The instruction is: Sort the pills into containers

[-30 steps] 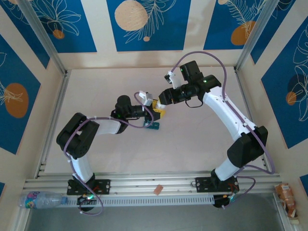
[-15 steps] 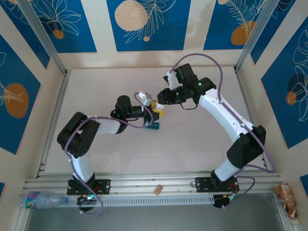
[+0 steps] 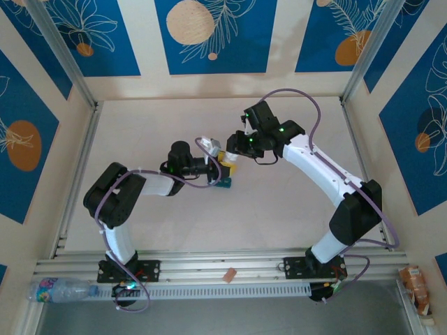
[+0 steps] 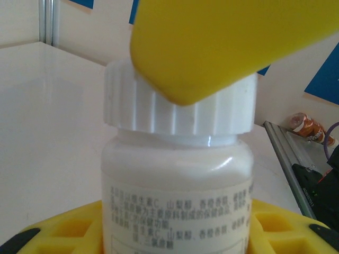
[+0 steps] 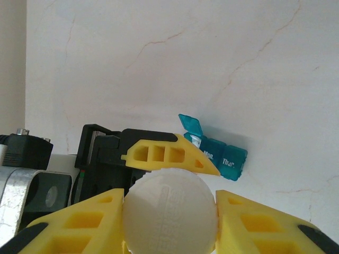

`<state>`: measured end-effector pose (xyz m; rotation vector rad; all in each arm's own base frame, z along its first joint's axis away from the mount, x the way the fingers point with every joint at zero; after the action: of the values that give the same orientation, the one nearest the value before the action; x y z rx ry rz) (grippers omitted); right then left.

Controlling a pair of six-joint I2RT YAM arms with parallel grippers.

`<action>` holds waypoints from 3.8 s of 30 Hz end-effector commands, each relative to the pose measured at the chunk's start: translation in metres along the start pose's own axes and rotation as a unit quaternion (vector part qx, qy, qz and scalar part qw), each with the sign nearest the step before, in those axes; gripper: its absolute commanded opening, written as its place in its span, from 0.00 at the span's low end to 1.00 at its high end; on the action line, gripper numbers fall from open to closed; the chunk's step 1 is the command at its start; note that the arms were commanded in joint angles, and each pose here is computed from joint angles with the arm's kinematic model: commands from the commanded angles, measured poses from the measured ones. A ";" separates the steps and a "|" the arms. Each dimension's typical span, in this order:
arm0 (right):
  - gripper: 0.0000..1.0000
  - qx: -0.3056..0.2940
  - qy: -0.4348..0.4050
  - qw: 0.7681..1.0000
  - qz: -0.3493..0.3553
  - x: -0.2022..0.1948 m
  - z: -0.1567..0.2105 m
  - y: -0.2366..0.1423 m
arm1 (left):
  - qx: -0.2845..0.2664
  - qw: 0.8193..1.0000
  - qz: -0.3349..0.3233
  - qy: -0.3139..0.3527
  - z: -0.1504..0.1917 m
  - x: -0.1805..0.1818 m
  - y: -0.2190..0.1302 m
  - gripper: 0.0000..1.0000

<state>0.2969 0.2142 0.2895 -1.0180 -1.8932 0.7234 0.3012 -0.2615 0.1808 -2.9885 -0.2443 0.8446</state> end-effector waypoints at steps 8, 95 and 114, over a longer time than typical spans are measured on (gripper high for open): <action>0.54 0.018 0.022 1.000 -0.011 0.002 0.003 -0.018 | -0.072 0.992 0.045 0.090 -0.027 -0.016 0.004 0.00; 0.78 0.004 -0.343 0.937 -0.074 0.003 -0.056 -0.071 | -0.067 0.989 0.102 0.086 -0.064 -0.015 0.015 0.00; 0.62 0.029 -0.330 0.940 -0.082 -0.002 -0.047 -0.062 | -0.064 0.988 0.109 0.088 -0.070 -0.016 0.013 0.00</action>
<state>0.3205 0.1863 0.3628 -0.6382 -2.4872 1.1058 0.3243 -0.2781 0.2298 -3.1909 -0.0190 0.6701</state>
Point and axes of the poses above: each hand's point on the last joint's axis, 136 mm out from that joint toward the fingers, its own y axis out along the fingers, its own x axis along the line the jaws close on, z = x × y, the point moved 9 cm from there along -y, back along the fingers, and after that the axes turned 14 degrees about -y, right-handed, at the moved point
